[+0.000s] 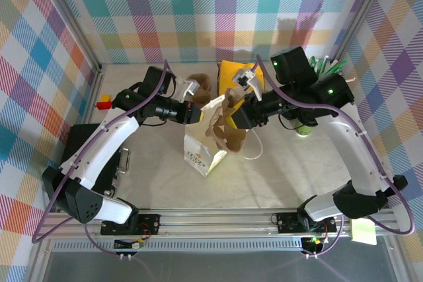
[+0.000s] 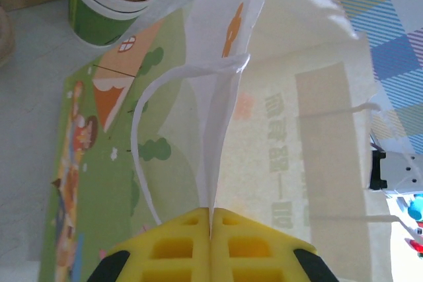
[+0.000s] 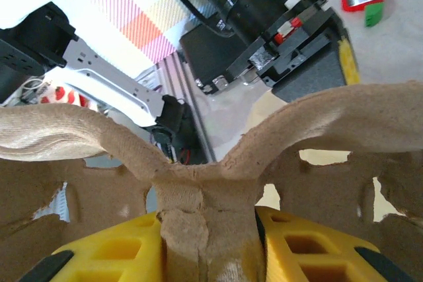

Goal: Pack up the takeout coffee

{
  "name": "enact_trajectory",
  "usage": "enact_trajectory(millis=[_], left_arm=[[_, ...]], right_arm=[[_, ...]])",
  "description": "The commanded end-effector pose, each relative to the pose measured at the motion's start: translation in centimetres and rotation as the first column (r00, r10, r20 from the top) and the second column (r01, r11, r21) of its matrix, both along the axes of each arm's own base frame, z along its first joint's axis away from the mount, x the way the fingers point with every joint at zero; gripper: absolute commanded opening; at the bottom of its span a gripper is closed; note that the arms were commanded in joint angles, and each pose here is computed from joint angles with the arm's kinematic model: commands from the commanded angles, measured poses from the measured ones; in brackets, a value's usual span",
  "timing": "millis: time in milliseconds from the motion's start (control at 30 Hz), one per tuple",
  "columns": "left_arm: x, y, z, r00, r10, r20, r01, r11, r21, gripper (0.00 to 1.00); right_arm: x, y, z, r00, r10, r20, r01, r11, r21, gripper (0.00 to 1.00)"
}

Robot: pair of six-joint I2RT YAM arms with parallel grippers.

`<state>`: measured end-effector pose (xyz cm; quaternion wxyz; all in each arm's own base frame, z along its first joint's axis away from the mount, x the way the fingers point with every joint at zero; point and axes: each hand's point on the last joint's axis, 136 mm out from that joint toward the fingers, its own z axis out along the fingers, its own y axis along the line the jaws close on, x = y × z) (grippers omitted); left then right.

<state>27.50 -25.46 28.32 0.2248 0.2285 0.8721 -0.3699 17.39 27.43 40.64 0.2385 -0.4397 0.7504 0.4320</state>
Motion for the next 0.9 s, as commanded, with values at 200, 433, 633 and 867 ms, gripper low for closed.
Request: enact_trajectory(millis=[200,433,633,867], left_arm=[[-0.3,-1.2,-0.4,0.994,-0.103,0.03,0.104,0.994,-0.029,0.0],[-0.4,-1.5,-0.7,0.991,-0.13,0.023,0.131,0.991,-0.039,0.0],[-0.3,-1.8,-1.1,0.99,-0.14,0.008,0.14,0.989,-0.041,0.0],[-0.1,-2.0,-1.4,0.989,-0.149,-0.003,0.149,0.988,-0.041,0.0]], right_arm=[[1.3,1.5,-2.8,0.992,0.055,-0.118,-0.051,0.998,0.034,0.34],[3.4,1.6,-5.8,0.987,0.025,-0.162,-0.024,1.0,0.009,0.34],[4.4,1.7,-7.9,0.981,0.005,-0.194,-0.009,1.0,-0.017,0.34],[5.6,1.4,-10.5,0.974,-0.054,-0.218,0.035,0.996,-0.087,0.34]])
